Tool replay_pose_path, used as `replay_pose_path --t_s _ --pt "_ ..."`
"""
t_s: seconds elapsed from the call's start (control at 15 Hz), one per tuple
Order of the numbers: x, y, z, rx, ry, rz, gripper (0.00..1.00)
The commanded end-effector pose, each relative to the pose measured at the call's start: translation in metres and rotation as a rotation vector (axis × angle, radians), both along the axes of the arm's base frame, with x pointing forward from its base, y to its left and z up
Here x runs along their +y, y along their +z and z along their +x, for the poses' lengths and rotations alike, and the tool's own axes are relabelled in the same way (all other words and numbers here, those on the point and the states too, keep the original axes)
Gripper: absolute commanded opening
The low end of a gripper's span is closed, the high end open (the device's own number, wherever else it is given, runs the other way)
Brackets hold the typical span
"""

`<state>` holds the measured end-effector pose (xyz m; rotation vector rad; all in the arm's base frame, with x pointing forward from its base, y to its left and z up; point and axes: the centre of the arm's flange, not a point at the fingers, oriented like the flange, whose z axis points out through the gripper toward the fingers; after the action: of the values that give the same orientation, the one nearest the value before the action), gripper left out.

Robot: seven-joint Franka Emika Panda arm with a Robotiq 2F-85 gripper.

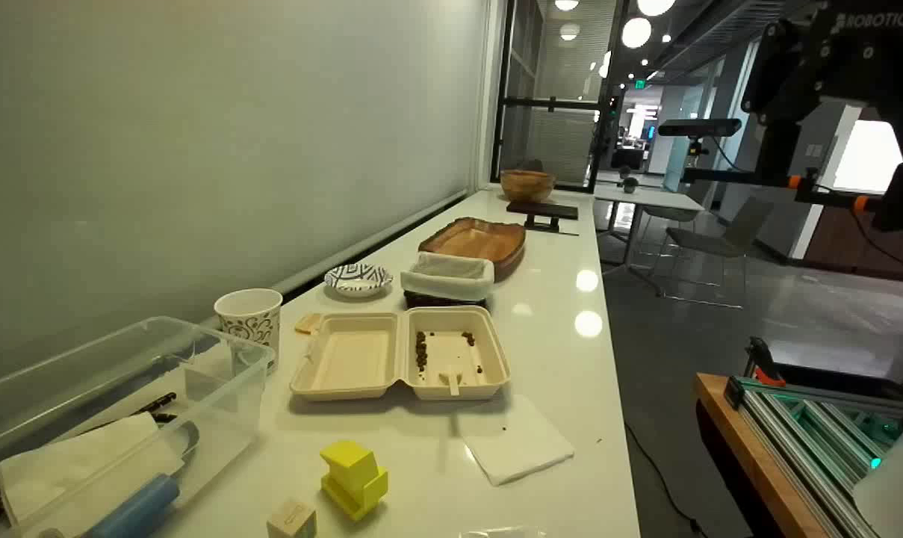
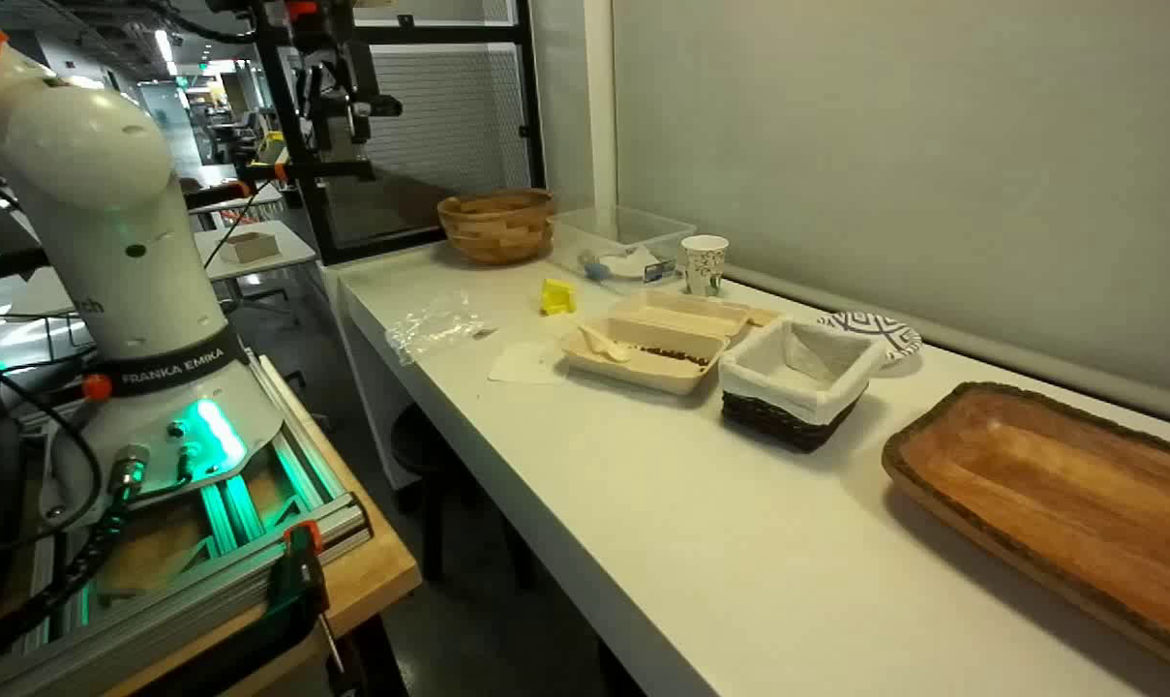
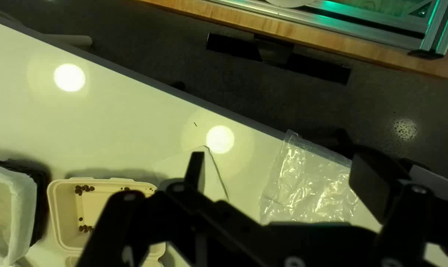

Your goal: Pick up the yellow object from the counter and put it in the wooden bowl

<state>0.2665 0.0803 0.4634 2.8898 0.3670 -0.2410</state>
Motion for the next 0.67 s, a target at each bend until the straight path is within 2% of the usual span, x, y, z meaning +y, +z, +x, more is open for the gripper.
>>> replay_pose_path --t_s 0.0,0.6 --pt "0.0000 0.0000 0.0000 0.000 0.000 0.000 1.00" --pt "0.0005 -0.0020 0.0034 -0.010 -0.023 0.000 1.00"
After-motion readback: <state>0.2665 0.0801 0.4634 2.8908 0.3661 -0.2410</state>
